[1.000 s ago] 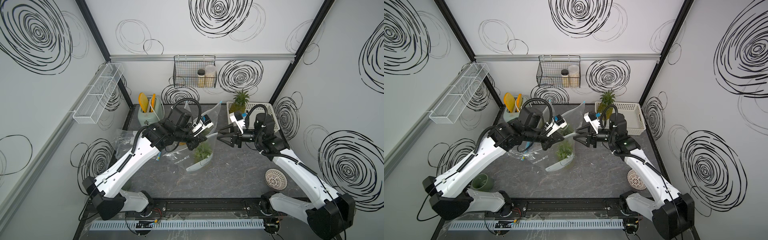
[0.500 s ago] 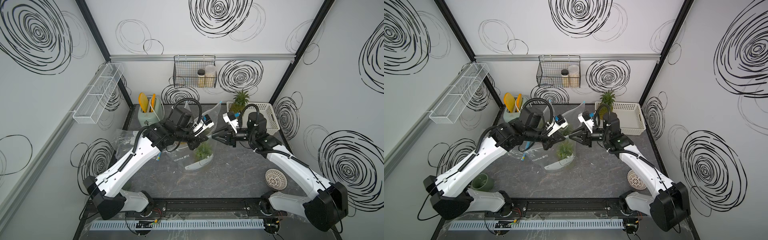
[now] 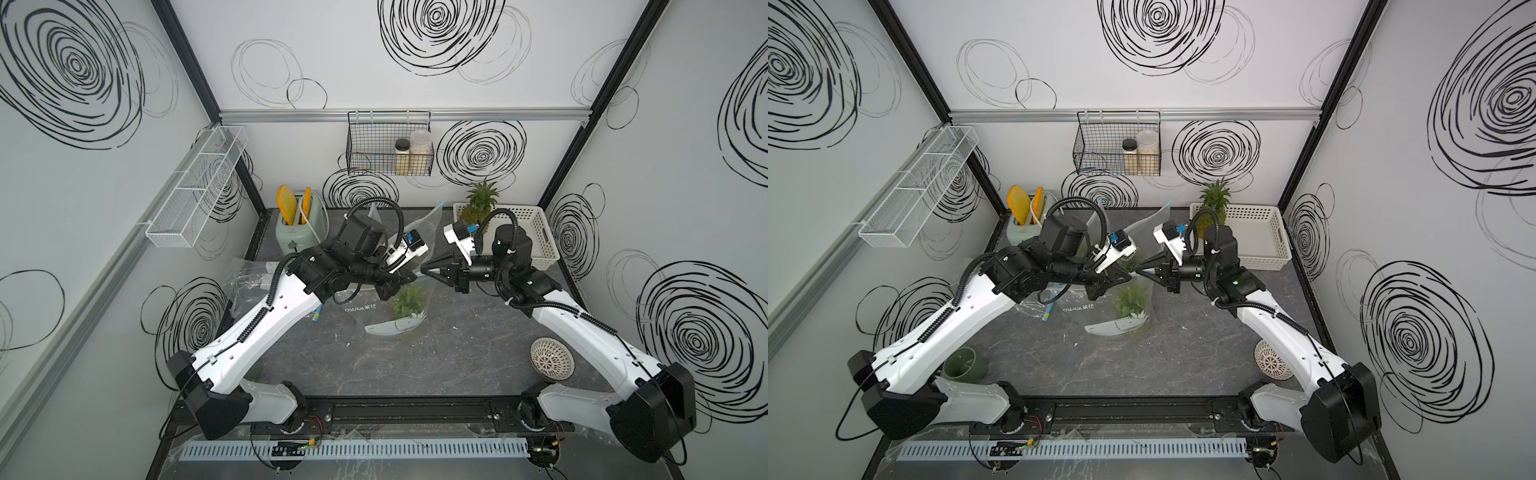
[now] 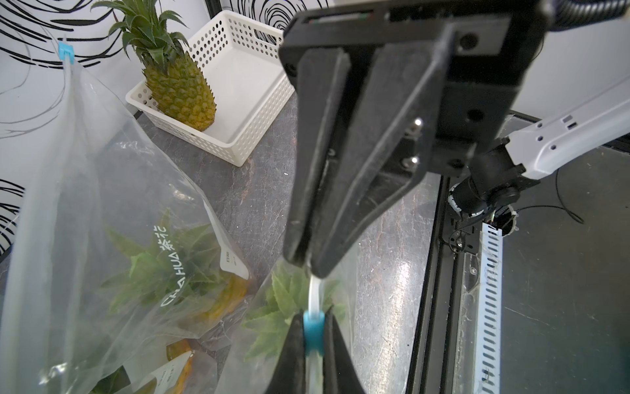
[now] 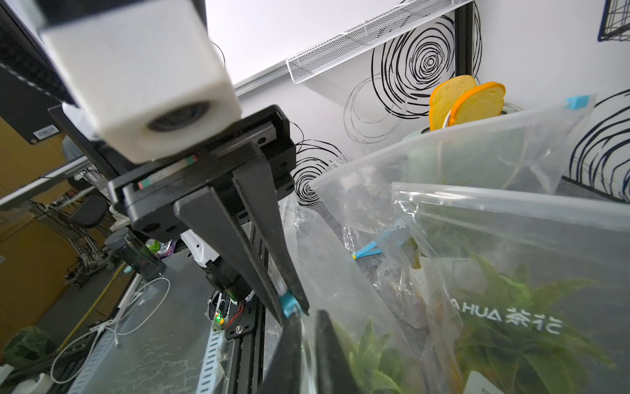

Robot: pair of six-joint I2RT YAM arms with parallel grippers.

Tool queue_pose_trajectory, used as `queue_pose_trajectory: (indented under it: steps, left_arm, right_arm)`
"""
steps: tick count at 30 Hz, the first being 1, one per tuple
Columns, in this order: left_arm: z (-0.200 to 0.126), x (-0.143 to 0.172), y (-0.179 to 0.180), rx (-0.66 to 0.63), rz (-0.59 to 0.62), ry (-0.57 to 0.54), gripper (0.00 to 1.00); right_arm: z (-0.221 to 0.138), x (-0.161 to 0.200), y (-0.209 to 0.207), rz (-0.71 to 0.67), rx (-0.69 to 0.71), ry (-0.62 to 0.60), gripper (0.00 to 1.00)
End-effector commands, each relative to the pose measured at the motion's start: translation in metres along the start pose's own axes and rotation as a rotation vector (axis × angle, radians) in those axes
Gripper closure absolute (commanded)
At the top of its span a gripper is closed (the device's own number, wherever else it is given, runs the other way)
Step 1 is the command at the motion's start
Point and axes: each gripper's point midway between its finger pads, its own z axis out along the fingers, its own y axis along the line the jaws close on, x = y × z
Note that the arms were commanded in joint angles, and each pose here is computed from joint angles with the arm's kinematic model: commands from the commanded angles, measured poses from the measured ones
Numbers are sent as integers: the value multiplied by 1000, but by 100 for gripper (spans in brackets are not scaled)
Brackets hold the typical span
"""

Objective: Open the zip-top bag and take out the pineapple
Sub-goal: Unzip the zipper on the zipper food storage bag.

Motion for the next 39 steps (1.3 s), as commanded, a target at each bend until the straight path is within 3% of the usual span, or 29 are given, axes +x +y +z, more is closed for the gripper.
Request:
queue_pose_trajectory:
  steps: [1, 4, 9, 18, 24, 39]
  left_arm:
    - [0, -14, 4, -5, 22, -53, 100]
    - [1, -15, 4, -4, 22, -57, 100]
    - [1, -14, 4, -1, 20, -55, 100]
    - [-4, 2, 11, -52, -1, -6, 100]
    - [-24, 14, 31, -154, -46, 34, 100]
    - [-73, 64, 39, -321, -167, 108, 98]
  right_arm:
    - [-3, -6, 9, -29, 3, 4, 77]
    - [-3, -3, 8, -21, 8, 9, 77]
    - [-4, -5, 5, -27, 36, -13, 100]
    - [-20, -25, -12, -9, 209, -112, 100]
    - [-54, -28, -38, 36, 352, -156, 100]
    - [-115, -29, -76, 80, 492, -211, 100]
